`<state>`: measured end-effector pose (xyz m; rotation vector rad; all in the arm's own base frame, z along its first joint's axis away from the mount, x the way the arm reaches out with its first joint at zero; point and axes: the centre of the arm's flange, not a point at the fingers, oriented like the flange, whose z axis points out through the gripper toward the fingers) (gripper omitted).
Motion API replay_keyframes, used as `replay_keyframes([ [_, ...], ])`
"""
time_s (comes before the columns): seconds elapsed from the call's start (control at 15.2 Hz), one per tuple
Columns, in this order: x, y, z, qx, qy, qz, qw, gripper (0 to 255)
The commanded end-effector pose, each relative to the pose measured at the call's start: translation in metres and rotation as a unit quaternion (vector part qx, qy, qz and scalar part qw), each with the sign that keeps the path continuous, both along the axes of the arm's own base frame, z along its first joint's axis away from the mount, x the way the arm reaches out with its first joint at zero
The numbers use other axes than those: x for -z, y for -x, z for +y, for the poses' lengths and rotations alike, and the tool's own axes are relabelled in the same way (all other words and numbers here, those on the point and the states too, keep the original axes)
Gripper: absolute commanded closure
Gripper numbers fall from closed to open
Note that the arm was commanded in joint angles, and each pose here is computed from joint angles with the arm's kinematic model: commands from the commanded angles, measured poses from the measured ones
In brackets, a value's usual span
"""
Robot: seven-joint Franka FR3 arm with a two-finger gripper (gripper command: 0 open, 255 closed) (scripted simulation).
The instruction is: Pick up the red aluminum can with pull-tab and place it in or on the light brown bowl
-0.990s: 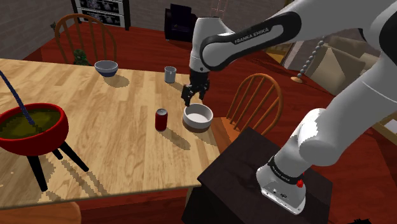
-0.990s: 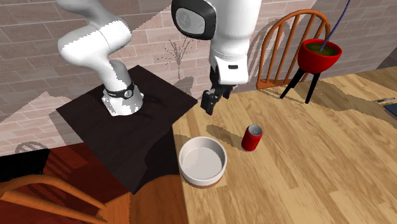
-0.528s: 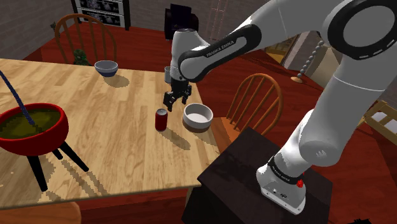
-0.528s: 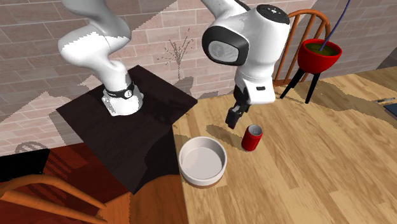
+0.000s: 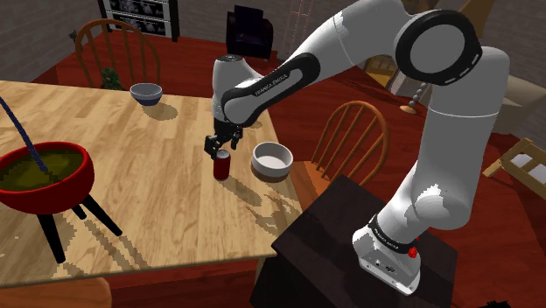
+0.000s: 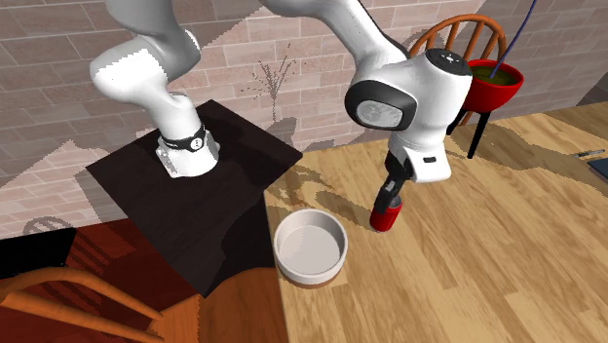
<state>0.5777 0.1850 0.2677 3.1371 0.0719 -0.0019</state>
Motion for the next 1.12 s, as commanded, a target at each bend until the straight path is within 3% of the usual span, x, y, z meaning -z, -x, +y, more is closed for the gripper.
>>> replay_keyframes([
  [0.0,0.011,0.0,0.002,0.0,0.0,-0.001,1.0,0],
  [0.33,0.035,0.0,0.002,0.0,0.0,-0.001,1.0,0],
  [0.79,0.035,0.0,0.002,0.0,0.0,-0.001,1.0,0],
  [0.86,0.035,0.0,0.002,0.0,0.0,-0.001,1.0,255],
  [1.06,0.035,-0.001,0.002,0.0,0.0,-0.001,1.0,255],
])
